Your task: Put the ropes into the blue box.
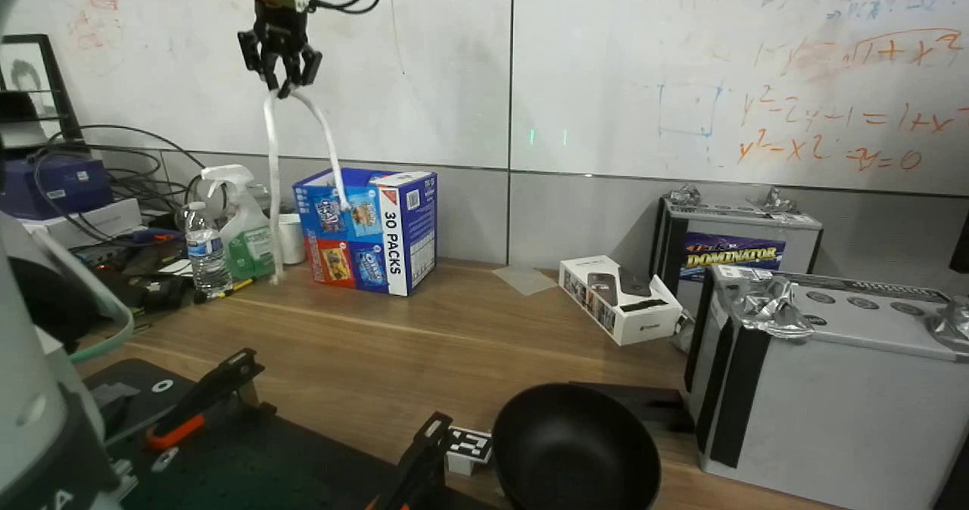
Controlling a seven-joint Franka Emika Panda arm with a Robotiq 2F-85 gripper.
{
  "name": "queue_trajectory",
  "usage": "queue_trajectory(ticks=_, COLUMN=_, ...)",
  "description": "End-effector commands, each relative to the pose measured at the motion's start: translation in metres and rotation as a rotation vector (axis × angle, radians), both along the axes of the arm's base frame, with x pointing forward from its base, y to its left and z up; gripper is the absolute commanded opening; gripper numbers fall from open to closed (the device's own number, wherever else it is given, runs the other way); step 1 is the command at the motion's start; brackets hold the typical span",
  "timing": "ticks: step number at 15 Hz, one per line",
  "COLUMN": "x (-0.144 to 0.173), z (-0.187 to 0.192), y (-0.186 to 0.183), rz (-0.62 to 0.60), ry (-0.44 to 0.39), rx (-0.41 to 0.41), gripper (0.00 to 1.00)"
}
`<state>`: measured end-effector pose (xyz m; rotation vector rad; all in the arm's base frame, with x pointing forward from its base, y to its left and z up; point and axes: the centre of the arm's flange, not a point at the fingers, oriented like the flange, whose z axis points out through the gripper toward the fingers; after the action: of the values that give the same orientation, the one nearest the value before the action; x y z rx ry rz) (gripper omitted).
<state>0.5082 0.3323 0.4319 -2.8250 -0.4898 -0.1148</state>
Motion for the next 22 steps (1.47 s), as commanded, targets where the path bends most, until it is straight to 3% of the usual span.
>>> queue_trajectory(ticks=1, x=0.004, z=0.1, y=-0.005, rz=-0.054, ry=-0.034, rx=0.031, gripper=0.11)
queue_trajectory(ticks=4, x=0.007, z=0.163, y=-0.002, rz=-0.098, ry=-0.066, rx=0.059, gripper=0.11)
queue_trajectory(ticks=7, x=0.016, z=0.19, y=0.005, rz=-0.141, ry=-0.086, rx=0.093, gripper=0.1)
queue_trajectory(ticks=15, x=0.067, z=0.174, y=0.025, rz=-0.261, ry=-0.179, rx=0.09, gripper=0.11)
queue_trajectory(ticks=22, x=0.093, z=0.156, y=0.028, rz=-0.332, ry=-0.206, rx=0.076, gripper=0.11)
